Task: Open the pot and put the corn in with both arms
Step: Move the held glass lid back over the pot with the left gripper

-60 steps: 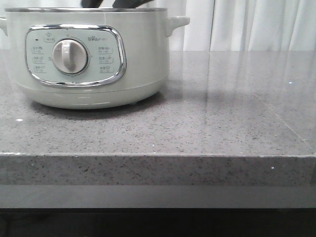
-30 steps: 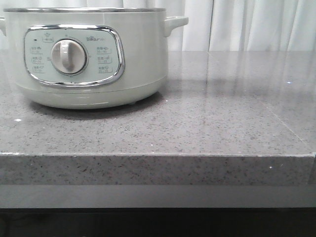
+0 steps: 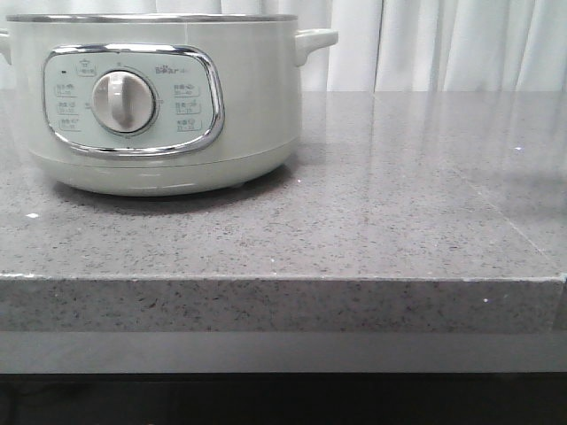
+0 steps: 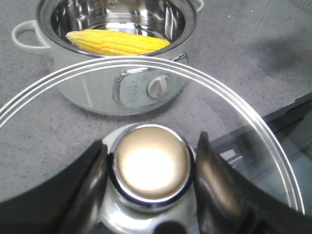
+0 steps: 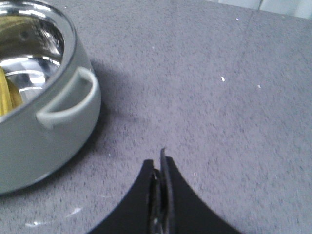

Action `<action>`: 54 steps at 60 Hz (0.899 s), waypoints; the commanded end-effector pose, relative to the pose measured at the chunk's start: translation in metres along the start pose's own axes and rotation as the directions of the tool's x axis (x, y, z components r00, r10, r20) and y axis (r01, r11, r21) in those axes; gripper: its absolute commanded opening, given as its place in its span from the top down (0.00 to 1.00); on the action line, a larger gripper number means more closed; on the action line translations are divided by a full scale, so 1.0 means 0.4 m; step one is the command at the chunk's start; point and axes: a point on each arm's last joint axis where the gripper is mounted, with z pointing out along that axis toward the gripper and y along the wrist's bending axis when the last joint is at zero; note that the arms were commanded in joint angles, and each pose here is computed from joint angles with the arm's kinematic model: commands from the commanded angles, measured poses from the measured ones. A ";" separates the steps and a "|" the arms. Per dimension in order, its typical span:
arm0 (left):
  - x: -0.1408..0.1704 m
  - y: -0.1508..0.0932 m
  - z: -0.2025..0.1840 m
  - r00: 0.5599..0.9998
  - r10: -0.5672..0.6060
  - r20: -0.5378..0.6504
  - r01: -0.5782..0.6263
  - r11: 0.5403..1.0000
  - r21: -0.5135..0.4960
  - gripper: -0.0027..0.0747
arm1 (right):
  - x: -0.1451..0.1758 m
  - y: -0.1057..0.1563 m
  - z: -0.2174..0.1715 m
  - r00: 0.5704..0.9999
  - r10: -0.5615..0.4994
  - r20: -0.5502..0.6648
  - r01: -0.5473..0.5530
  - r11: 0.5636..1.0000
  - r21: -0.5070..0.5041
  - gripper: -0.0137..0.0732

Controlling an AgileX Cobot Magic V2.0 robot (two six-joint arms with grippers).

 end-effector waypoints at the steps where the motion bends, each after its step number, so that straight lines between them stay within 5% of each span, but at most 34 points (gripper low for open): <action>1: -0.050 -0.003 -0.020 0.985 -0.015 0.170 0.014 1.000 0.007 0.70 | 0.003 -0.005 -0.062 0.986 -0.016 0.164 0.009 0.999 0.039 0.92; 28: -0.052 -0.002 -0.016 0.986 -0.017 0.168 0.016 1.000 0.007 0.70 | 0.268 0.006 -0.246 0.958 -0.026 0.287 0.011 0.999 0.052 0.92; 44: -0.062 0.003 0.004 0.989 -0.022 0.146 0.021 1.000 0.007 0.70 | 0.307 0.013 -0.314 0.912 -0.038 0.408 0.018 0.998 0.052 0.92; 54: -0.132 0.016 0.046 0.991 -0.029 0.133 0.029 1.000 0.004 0.70 | 0.307 0.013 -0.315 0.910 -0.038 0.412 0.018 0.998 0.053 0.92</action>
